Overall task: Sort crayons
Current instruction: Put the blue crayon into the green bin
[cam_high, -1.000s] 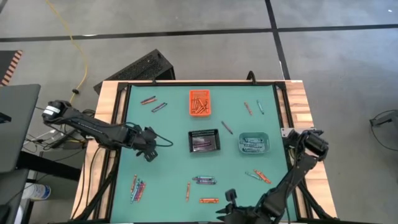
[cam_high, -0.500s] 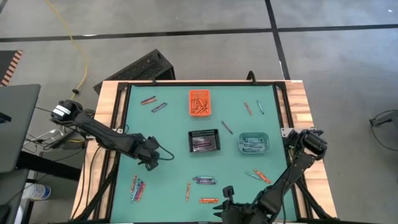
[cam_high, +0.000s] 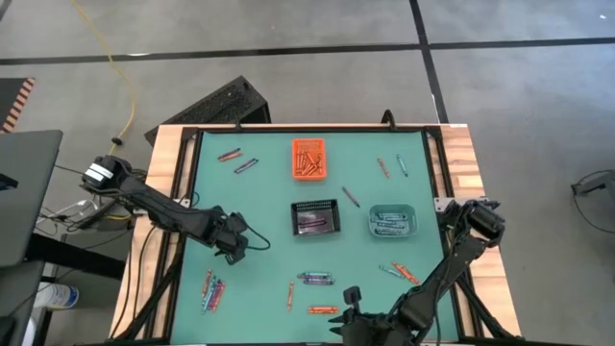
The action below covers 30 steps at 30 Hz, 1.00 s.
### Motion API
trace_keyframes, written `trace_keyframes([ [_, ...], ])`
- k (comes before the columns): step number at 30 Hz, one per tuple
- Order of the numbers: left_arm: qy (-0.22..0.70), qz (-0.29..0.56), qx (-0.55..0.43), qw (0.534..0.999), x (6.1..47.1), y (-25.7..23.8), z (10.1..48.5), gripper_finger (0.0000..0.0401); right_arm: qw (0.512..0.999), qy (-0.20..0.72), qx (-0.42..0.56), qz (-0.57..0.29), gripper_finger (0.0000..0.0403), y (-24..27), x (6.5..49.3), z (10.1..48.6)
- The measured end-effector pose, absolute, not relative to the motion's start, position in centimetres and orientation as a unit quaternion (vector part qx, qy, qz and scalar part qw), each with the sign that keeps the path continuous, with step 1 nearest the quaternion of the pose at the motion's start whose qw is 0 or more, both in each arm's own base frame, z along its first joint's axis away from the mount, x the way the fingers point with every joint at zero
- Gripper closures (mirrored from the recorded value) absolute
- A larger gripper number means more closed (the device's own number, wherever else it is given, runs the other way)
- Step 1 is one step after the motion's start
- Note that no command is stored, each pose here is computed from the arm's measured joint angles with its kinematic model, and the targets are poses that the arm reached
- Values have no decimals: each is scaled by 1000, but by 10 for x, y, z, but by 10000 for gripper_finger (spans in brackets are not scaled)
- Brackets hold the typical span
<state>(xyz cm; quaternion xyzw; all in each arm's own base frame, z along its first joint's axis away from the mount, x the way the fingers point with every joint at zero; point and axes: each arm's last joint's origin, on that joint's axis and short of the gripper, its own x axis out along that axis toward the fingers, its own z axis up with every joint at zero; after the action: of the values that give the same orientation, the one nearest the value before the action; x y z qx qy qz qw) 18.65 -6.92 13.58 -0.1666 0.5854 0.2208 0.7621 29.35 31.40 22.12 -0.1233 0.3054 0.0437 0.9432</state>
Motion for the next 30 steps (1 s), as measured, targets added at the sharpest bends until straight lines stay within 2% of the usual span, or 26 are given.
trace_keyframes([
  [10, 583, 203, -164, 769, 189, -70, 136, 391, 943, 305, -123, 44, 321, 314, 294, 221],
  [18, 568, 158, -145, 794, 201, -75, 144, 380, 943, 305, -123, 44, 321, 314, 294, 221],
  [23, 511, 83, -148, 843, 221, -85, 159, 384, 943, 306, -120, 41, 321, 313, 295, 221],
  [30, 339, -86, -134, 927, 250, -104, 187, 385, 944, 308, -115, 35, 321, 310, 297, 221],
])
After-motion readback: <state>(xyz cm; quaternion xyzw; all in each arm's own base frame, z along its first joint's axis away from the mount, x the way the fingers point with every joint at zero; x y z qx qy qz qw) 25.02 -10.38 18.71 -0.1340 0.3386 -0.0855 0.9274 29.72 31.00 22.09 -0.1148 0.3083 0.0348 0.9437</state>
